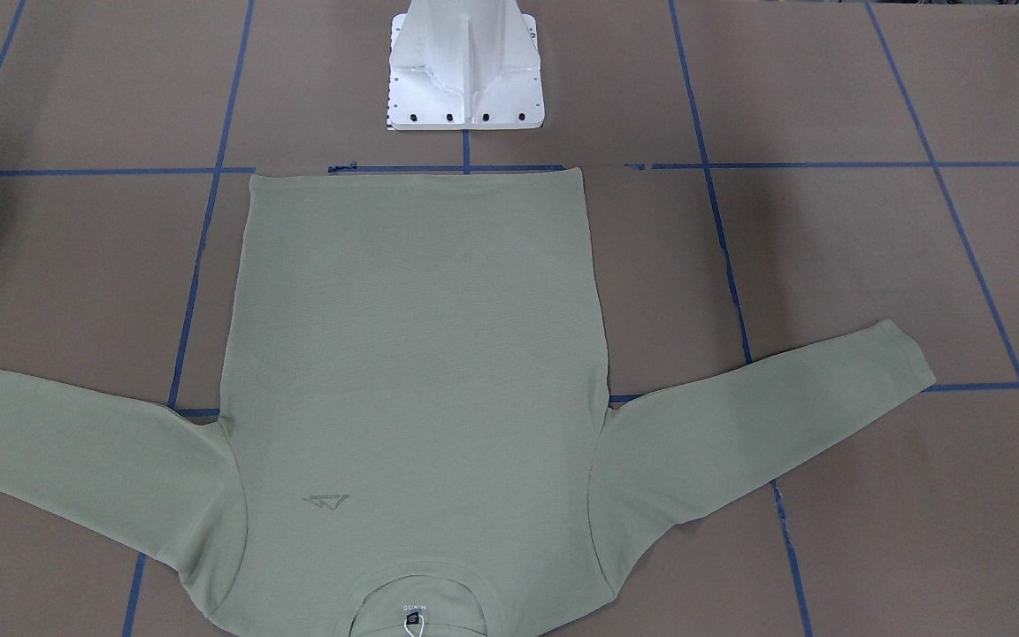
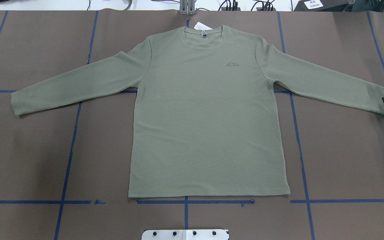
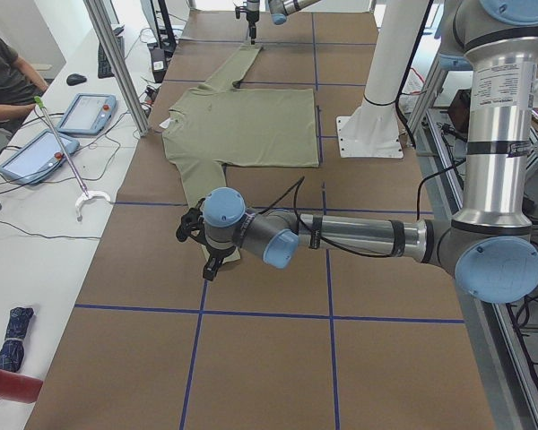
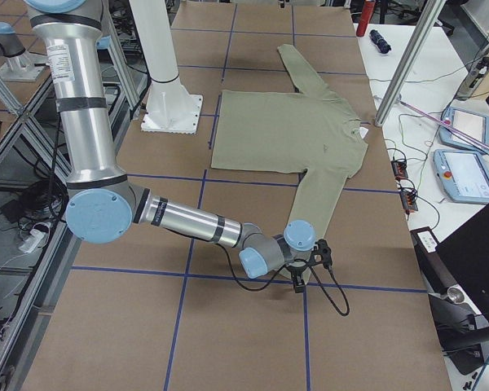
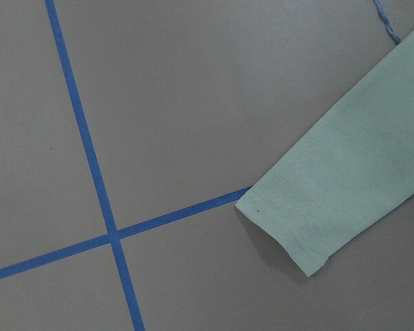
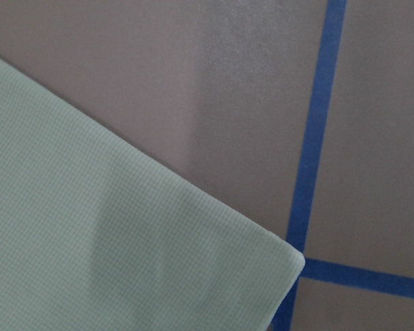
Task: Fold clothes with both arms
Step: 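Lower the right gripper onto the sleeve cuff farthest from the left arm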
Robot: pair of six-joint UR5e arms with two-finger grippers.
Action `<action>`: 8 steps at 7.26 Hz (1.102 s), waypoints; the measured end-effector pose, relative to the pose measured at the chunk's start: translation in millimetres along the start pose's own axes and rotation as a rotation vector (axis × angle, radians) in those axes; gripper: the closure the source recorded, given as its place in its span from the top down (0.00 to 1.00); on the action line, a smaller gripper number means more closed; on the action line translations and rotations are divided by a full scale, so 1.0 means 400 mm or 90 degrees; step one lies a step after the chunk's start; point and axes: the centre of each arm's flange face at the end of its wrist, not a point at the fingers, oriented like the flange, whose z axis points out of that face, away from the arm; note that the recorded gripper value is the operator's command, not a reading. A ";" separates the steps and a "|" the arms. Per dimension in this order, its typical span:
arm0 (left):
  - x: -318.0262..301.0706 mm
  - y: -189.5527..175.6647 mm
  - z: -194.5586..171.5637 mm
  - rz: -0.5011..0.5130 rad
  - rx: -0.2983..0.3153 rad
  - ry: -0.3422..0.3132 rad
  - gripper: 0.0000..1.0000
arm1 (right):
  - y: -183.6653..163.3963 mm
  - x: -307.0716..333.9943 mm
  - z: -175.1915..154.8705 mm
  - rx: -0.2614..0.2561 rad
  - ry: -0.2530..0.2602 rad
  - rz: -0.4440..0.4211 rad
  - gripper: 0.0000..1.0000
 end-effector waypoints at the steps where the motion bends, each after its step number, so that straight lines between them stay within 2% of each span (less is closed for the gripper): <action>1: 0.001 0.000 -0.001 0.001 0.000 0.000 1.00 | 0.001 -0.008 0.010 -0.006 -0.001 -0.002 1.00; 2: 0.002 0.000 -0.001 0.001 0.001 0.000 1.00 | 0.002 -0.016 0.021 -0.012 -0.002 -0.004 0.98; 4: 0.002 0.001 -0.001 0.001 0.000 0.001 1.00 | -0.001 -0.029 0.026 -0.014 -0.004 -0.009 0.86; 5: 0.002 0.001 -0.001 0.001 0.000 0.001 1.00 | -0.003 -0.032 0.025 -0.014 -0.005 -0.010 0.83; 8: 0.002 0.001 -0.001 -0.001 0.000 0.002 1.00 | 0.002 -0.027 0.027 -0.019 -0.003 -0.005 0.83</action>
